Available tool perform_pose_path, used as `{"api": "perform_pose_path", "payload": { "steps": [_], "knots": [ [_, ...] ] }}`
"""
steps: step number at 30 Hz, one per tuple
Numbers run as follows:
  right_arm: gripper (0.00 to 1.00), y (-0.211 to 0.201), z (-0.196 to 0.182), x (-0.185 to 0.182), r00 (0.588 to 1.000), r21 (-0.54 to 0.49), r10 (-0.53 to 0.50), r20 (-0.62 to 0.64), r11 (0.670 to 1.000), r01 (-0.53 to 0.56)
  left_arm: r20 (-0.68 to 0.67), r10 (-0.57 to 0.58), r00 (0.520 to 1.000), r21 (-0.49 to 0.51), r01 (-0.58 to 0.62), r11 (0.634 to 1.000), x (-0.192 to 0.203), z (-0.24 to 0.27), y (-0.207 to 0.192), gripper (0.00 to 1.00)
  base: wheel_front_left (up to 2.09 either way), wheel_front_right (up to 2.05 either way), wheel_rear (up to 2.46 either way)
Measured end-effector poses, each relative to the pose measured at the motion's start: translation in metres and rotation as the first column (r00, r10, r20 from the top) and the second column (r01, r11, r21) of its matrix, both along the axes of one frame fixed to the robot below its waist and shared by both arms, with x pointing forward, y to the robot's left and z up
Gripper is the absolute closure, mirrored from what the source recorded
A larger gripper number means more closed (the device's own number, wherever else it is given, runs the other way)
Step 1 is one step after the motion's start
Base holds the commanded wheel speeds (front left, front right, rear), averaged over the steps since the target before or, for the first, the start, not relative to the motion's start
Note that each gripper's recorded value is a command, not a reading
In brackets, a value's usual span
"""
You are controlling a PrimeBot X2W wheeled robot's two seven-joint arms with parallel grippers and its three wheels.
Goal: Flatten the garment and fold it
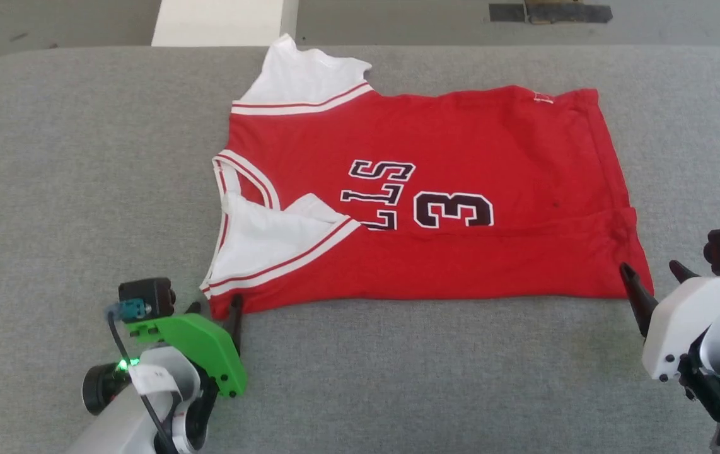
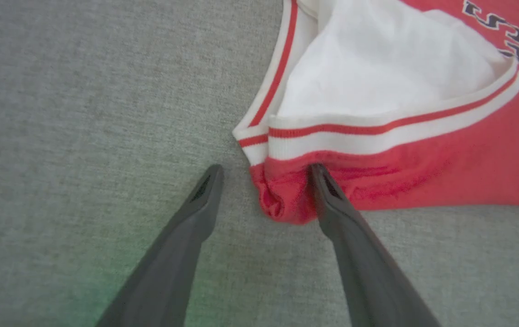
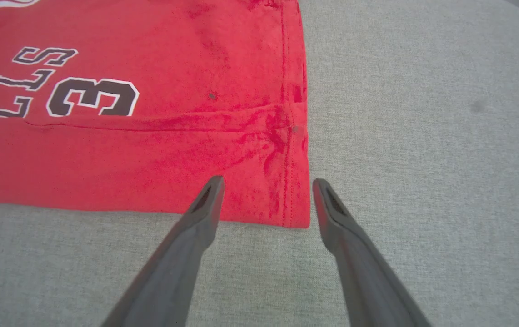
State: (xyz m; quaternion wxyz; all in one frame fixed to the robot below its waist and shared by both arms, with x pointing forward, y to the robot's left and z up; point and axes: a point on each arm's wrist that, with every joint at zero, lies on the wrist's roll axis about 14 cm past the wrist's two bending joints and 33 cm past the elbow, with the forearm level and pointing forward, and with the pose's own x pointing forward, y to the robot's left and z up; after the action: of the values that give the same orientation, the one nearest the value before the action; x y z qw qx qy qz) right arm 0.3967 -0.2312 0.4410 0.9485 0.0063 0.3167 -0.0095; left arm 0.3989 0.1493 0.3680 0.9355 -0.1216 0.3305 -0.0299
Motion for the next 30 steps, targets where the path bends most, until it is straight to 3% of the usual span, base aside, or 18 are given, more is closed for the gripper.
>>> {"api": "perform_pose_path", "payload": {
  "steps": [1, 2, 3, 17, 25, 26, 28, 30],
  "knots": [
    [0.0, -0.001, -0.002, -0.001, 1.0, 0.0, -0.004, -0.008, 1.0, 0.004, -0.007, -0.011, 1.0, -0.008, 0.011, 1.0, 0.001, -0.001, -0.003, 0.55, 0.0, 0.0, 0.0],
    [0.0, -0.002, -0.004, -0.002, 1.0, 0.002, -0.008, -0.015, 1.0, 0.008, -0.009, -0.019, 1.0, -0.012, 0.019, 1.0, 0.003, -0.002, -0.004, 0.96, 0.0, 0.0, 0.0],
    [0.0, -0.002, -0.006, -0.003, 1.0, 0.006, -0.012, -0.02, 1.0, 0.012, -0.013, -0.027, 1.0, -0.02, 0.027, 0.999, 0.003, -0.004, -0.006, 1.0, 0.0, 0.0, 0.0],
    [0.0, -0.019, -0.039, -0.003, 0.988, -0.068, -0.045, -0.146, 0.997, 0.035, 0.165, -0.031, 0.986, -0.091, 0.047, 0.995, 0.004, 0.04, -0.022, 1.0, 0.0, 0.0, 0.0],
    [0.0, -0.011, -0.068, 0.0, 0.972, -0.047, -0.051, -0.229, 0.998, 0.041, 0.223, -0.032, 0.974, -0.09, 0.053, 0.995, 0.003, 0.062, -0.024, 1.0, 0.0, 0.0, 0.0],
    [0.45, -0.01, -0.071, 0.0, 0.97, -0.039, -0.05, -0.238, 0.998, 0.041, 0.222, -0.032, 0.974, -0.087, 0.053, 0.995, 0.003, 0.061, -0.023, 1.0, 0.0, 0.0, 0.0],
    [1.0, -0.007, -0.074, 0.003, 0.968, -0.027, -0.046, -0.245, 0.999, 0.041, 0.222, -0.034, 0.974, -0.078, 0.052, 0.996, 0.003, 0.061, -0.02, 1.0, 0.0, 0.0, 0.0],
    [1.0, -0.008, -0.073, 0.003, 0.969, -0.025, -0.049, -0.243, 0.999, 0.044, 0.221, -0.044, 0.974, -0.058, 0.058, 0.997, 0.001, 0.06, -0.018, 1.0, 0.0, 0.0, 0.0]
  ]
}}
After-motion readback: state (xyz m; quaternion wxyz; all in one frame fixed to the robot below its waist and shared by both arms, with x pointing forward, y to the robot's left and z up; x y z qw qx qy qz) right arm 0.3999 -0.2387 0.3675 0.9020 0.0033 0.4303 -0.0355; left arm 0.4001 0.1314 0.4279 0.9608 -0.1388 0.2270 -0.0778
